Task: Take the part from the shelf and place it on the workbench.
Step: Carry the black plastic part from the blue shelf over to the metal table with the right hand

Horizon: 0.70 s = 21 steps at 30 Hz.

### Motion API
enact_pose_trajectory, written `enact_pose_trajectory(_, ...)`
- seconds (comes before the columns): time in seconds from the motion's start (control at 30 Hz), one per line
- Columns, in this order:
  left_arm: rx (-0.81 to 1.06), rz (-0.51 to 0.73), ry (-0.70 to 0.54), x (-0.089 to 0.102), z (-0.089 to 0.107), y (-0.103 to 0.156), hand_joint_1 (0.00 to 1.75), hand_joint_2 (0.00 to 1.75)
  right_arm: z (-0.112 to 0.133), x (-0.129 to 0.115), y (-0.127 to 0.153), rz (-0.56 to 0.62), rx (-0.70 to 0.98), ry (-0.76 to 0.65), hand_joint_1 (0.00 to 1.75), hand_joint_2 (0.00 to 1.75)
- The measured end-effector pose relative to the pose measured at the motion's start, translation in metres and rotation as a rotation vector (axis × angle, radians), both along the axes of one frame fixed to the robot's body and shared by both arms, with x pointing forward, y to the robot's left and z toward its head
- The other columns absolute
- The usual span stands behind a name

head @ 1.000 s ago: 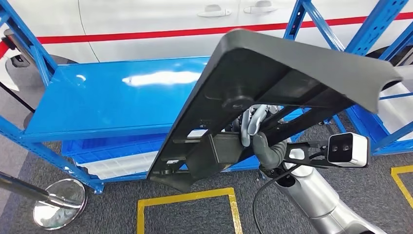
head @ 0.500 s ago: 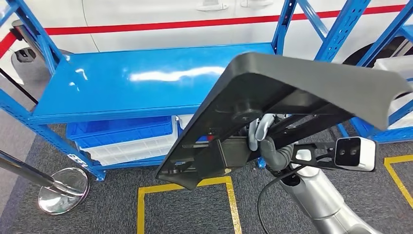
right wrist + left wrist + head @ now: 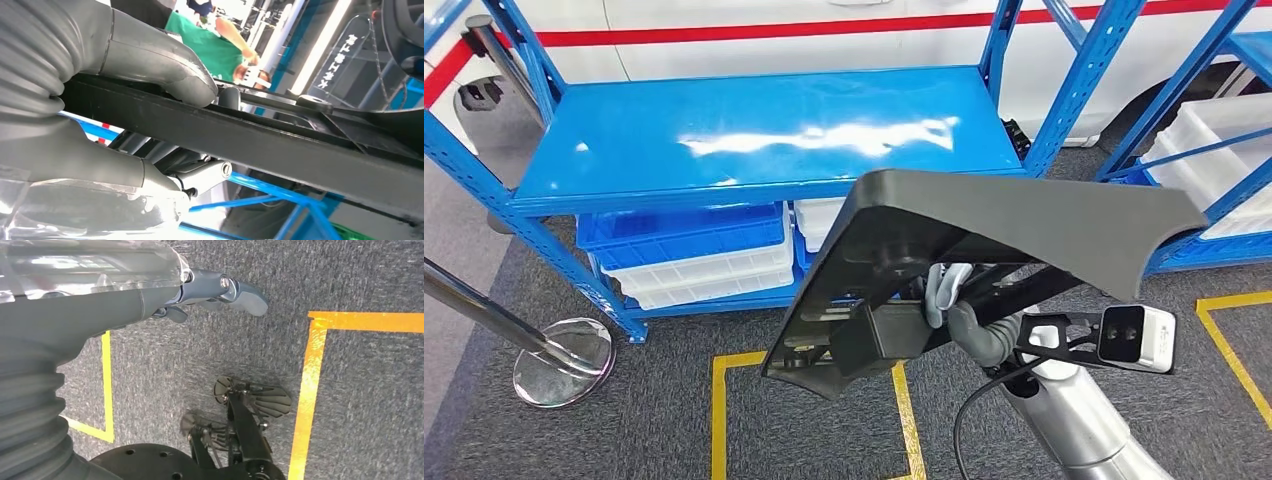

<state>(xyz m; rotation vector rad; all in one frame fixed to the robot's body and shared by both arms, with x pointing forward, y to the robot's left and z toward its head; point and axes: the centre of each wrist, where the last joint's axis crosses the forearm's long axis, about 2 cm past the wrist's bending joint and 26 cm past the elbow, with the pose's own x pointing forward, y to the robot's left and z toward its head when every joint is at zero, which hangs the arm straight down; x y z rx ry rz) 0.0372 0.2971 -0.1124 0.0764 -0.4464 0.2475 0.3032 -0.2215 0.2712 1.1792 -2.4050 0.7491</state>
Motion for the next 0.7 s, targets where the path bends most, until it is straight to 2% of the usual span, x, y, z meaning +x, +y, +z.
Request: enact_pose_trajectory(0.7, -0.002, -0.003, -0.006, -0.0012, -0.0001, -0.0044, 0.00, 1.75, -0.0072, -0.0045, 0.0047, 0.021, 0.020, 0.024, 1.75, 1.75)
